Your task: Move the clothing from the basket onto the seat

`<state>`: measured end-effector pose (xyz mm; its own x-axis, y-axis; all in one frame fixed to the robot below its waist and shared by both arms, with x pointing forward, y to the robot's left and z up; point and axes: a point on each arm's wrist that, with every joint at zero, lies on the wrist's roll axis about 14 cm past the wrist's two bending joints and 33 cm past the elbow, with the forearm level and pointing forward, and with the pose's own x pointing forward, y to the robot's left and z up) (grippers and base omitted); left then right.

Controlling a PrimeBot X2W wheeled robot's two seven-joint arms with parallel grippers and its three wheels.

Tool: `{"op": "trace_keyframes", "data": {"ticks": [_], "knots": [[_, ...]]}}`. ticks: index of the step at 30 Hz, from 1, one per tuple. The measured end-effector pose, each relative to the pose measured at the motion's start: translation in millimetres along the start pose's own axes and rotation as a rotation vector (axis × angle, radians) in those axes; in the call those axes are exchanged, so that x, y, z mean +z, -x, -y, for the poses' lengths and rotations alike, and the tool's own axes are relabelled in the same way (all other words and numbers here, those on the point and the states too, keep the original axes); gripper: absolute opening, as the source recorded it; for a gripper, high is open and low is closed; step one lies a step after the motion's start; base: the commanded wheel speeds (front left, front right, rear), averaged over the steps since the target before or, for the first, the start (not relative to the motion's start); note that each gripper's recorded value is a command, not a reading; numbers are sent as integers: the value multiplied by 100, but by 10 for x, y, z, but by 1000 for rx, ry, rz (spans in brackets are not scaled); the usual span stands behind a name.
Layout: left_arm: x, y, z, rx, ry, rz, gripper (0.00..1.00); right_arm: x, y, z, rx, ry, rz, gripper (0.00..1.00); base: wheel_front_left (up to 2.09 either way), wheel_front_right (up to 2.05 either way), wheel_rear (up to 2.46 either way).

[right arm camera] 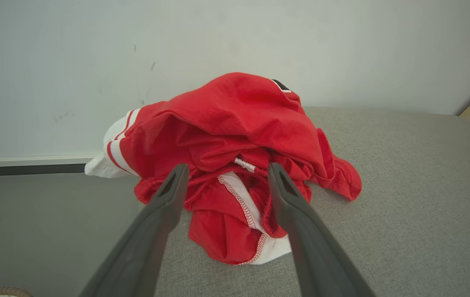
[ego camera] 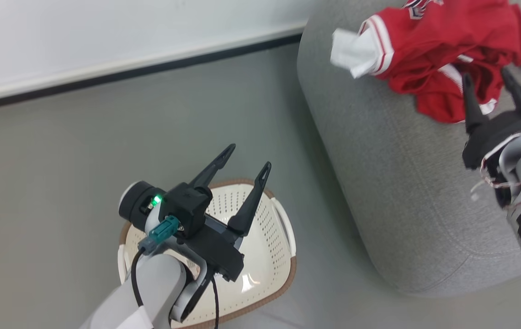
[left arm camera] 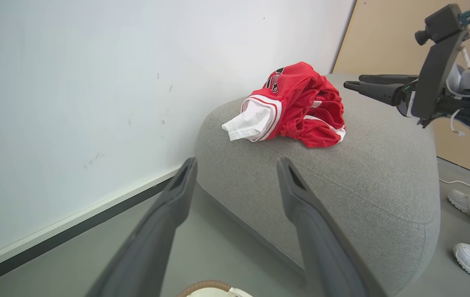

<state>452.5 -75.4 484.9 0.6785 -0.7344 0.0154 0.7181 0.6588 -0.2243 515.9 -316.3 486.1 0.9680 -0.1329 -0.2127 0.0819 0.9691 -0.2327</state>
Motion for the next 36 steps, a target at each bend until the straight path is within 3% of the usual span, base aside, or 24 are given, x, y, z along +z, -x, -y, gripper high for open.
{"op": "trace_keyframes", "data": {"ticks": [14, 36], "knots": [[248, 250, 202, 56, 22, 51, 100, 17, 546, -96, 21, -73, 54, 100, 0, 0, 0], [369, 1545, -688, 511, -33, 92, 100, 385, 956, -1290, 260, -218, 239, 100, 0, 0, 0]]}}
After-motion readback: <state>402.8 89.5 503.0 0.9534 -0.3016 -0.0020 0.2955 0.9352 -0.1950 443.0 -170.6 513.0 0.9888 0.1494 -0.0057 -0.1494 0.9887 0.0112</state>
